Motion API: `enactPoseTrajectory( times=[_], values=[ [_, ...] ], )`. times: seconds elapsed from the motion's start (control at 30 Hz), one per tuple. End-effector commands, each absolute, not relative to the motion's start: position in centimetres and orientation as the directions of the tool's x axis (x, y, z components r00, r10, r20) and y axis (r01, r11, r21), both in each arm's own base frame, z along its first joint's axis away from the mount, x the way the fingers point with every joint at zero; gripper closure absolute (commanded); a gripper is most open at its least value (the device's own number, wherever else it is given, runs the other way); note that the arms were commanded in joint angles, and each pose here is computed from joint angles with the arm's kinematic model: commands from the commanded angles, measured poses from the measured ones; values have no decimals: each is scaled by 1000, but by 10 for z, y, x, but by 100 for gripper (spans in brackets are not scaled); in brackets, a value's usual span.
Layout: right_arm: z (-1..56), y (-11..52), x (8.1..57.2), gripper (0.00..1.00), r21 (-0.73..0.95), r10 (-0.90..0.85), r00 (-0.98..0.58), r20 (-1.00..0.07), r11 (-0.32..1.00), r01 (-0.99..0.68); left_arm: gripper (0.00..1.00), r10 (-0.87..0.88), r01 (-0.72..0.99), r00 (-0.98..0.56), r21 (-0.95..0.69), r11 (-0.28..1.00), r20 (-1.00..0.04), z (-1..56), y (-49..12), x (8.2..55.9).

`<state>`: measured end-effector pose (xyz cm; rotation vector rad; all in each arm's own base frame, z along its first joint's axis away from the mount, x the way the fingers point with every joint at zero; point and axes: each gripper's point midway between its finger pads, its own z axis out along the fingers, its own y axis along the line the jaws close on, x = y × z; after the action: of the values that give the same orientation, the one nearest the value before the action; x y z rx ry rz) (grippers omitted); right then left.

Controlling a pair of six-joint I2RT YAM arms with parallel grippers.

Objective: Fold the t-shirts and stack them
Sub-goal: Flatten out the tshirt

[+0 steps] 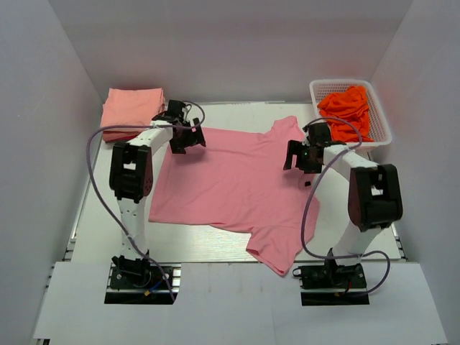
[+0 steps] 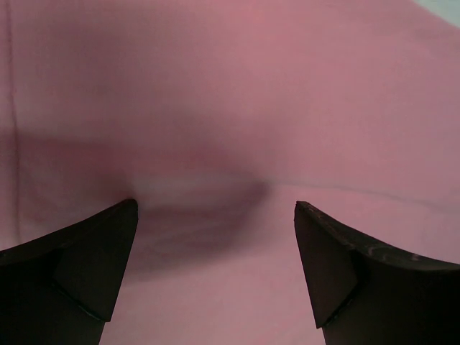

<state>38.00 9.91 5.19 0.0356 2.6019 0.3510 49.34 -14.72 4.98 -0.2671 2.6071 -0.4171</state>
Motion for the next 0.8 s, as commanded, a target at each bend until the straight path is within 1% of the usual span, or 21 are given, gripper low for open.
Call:
enactPoseTrajectory(
  times=[0.0, 0.03, 0.07, 0.1, 0.13, 0.17, 0.2, 0.23, 0.27, 0.3, 0.33, 0.37, 0.4, 0.43, 0.5, 0.53, 0.57, 0.6, 0.67, 0.7, 0.77],
  values=[
    [63, 96, 410, 10, 241, 143, -850, -507, 970, 19, 0, -264, -155, -855, -266, 951, -446, 55, -137, 507],
    [52, 93, 423, 10, 216, 140, -855, -499, 976, 33, 0, -274, -163, -848, -269, 949, -453, 56, -133, 516],
    [63, 94, 441, 10, 215, 146, -839, -524, 976, 35, 0, -284, -184, -860, -263, 947, -423, 39, -134, 517],
    [62, 92, 447, 10, 207, 145, -842, -520, 978, 40, 0, -283, -188, -867, -257, 948, -410, 32, -134, 518],
    [35, 91, 441, 10, 184, 130, -888, -441, 982, 53, 0, -303, -197, -856, -279, 940, -418, 38, -134, 529],
    [49, 95, 463, 10, 183, 110, -867, -486, 983, 22, 0, -301, -204, -867, -269, 941, -397, 23, -134, 531],
    [33, 93, 466, 10, 175, 101, -880, -464, 984, 21, 0, -315, -208, -855, -283, 936, -412, 30, -136, 542],
    [17, 94, 469, 10, 181, 95, -894, -438, 983, 16, 0, -324, -219, -855, -285, 933, -405, 28, -137, 544],
    [34, 96, 491, 10, 175, 87, -873, -481, 985, 2, 0, -325, -218, -853, -287, 933, -408, 27, -138, 547],
    [20, 95, 496, 10, 161, 81, -884, -460, 987, 7, 0, -337, -224, -844, -298, 928, -416, 30, -139, 553],
    [33, 93, 524, 10, 127, 61, -858, -511, 992, -5, 0, -343, -229, -848, -305, 925, -404, 25, -137, 553],
    [35, 92, 530, 10, 113, 51, -855, -517, 994, -9, 0, -344, -225, -843, -310, 924, -413, 25, -137, 557],
    [23, 92, 536, 10, 110, 47, -860, -508, 994, -11, 0, -345, -223, -840, -313, 923, -420, 28, -138, 559],
    [29, 93, 552, 10, 112, 40, -841, -539, 993, -24, 0, -345, -223, -839, -313, 923, -420, 24, -138, 561],
    [45, 97, 578, 10, 115, 29, -802, -596, 992, -50, 0, -356, -220, -824, -329, 918, -441, 35, -140, 569],
    [42, 97, 584, 10, 118, 29, -797, -603, 992, -53, 0, -356, -219, -822, -331, 918, -444, 34, -140, 571],
    [41, 99, 588, 10, 119, 18, -794, -607, 991, -69, 0, -359, -207, -807, -344, 916, -469, 47, -142, 579],
    [62, 102, 601, 10, 115, 5, -758, -652, 989, -93, 0, -359, -199, -805, -355, 913, -473, 54, -144, 581],
    [84, 115, 603, 10, 143, -10, -733, -681, 979, -146, 0, -351, -181, -794, -359, 915, -496, 68, -144, 585],
    [87, 118, 600, 10, 134, -47, -726, -687, 973, -190, 0, -354, -170, -779, -370, 914, -517, 88, -144, 584],
    [123, 122, 591, 10, 132, -56, -685, -727, 967, -220, 0, -347, -155, -764, -366, 917, -545, 102, -141, 580]
  ],
)
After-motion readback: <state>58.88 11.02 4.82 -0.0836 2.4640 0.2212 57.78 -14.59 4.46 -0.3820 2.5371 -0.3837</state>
